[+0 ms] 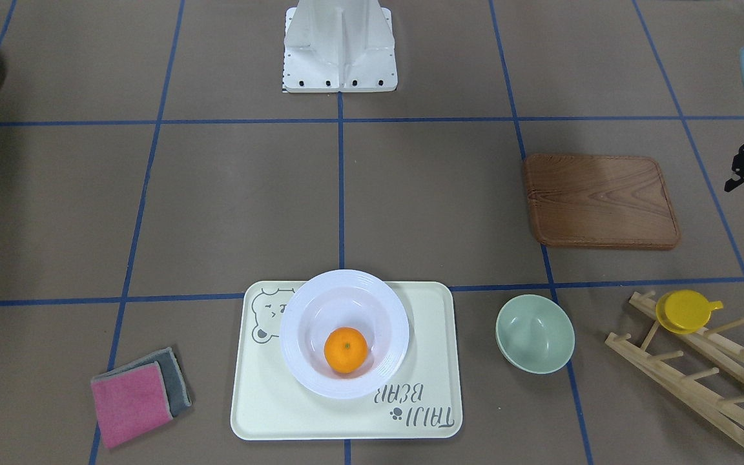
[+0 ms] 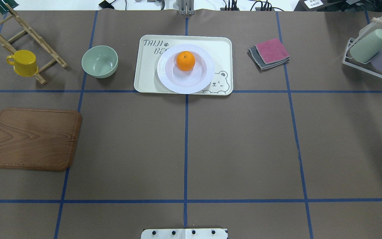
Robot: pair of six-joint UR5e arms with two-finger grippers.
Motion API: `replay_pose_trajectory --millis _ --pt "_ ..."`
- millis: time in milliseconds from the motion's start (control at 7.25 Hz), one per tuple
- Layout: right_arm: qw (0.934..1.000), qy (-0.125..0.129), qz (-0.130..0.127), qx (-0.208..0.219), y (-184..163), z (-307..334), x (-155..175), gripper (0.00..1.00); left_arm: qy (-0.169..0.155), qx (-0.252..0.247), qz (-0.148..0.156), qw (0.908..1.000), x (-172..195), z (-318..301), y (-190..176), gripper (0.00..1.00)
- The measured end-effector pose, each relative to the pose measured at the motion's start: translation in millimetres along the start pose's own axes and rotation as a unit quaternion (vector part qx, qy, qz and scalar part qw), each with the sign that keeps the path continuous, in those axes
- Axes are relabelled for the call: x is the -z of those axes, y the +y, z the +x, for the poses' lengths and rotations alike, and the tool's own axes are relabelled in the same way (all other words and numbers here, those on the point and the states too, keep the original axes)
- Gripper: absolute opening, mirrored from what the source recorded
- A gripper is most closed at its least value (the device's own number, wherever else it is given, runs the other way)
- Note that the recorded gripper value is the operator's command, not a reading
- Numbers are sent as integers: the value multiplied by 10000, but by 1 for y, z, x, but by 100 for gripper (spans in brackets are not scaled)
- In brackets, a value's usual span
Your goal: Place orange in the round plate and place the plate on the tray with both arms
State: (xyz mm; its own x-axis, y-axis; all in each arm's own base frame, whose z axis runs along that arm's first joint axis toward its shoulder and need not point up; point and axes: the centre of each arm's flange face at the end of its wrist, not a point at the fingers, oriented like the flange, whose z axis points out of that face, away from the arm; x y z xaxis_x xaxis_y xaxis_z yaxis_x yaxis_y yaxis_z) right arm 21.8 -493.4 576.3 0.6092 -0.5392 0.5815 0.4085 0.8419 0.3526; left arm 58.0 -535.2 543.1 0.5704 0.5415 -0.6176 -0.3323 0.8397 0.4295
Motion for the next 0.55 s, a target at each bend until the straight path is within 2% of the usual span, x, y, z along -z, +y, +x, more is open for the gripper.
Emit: replay_pose_trajectory --millis 552 --pt "10000 50 -67 -47 -4 0 -4 100 -12 -95 84 9999 6 5 -8 99"
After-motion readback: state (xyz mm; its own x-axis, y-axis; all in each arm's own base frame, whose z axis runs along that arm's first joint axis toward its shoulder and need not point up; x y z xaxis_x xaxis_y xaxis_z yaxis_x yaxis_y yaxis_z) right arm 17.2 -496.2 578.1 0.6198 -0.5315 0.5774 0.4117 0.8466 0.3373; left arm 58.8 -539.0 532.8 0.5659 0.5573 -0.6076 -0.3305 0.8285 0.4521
